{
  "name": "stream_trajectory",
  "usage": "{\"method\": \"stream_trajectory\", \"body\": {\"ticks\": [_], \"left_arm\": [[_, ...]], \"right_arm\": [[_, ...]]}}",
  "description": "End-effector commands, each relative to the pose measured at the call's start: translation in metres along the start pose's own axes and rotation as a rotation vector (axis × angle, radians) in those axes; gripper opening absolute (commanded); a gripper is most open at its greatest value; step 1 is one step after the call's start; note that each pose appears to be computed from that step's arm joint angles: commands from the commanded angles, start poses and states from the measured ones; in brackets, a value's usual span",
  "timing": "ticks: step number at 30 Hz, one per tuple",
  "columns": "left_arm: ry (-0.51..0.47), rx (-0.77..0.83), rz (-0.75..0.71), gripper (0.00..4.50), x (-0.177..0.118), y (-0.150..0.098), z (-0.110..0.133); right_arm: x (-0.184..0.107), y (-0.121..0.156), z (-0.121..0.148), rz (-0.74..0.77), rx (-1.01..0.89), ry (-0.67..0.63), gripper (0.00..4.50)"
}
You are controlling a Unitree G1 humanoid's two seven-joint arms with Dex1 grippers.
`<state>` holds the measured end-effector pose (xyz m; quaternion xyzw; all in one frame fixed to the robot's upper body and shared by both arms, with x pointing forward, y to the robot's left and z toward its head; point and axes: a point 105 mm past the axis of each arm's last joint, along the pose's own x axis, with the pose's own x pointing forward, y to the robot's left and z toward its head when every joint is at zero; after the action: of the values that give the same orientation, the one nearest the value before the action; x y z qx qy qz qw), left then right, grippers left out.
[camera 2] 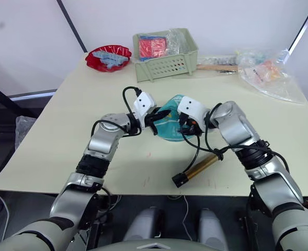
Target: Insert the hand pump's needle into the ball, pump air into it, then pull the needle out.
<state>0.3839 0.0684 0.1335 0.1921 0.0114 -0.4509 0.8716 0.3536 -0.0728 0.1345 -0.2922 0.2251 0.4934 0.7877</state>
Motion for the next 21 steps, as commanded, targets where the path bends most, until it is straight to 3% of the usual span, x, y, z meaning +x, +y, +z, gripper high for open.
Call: {"method": "stream_trajectory", "body": {"ticks": [1,2,8,20,21], "left_arm": [[0.066,-0.046,-0.086,0.0,0.009,-0.023,-0.023],[0.066,-0.046,-0.085,0.0,0.009,-0.023,-0.023],[0.068,-0.044,-0.084,0.0,0.008,-0.022,-0.024],[0.069,-0.041,-0.085,0.0,0.009,-0.023,-0.025],[0.069,-0.042,-0.085,0.0,0.009,-0.023,-0.025]], "right_arm": [[-0.023,-0.006,0.004,-0.023,-0.002,-0.05,4.13],[-0.027,-0.004,0.003,-0.018,0.006,-0.053,4.47],[-0.044,0.001,0.018,-0.028,0.044,-0.192,4.47],[-0.035,0.0,0.009,-0.077,0.199,-0.246,4.47],[-0.033,-0.001,0.009,-0.079,0.203,-0.248,4.24]]}}
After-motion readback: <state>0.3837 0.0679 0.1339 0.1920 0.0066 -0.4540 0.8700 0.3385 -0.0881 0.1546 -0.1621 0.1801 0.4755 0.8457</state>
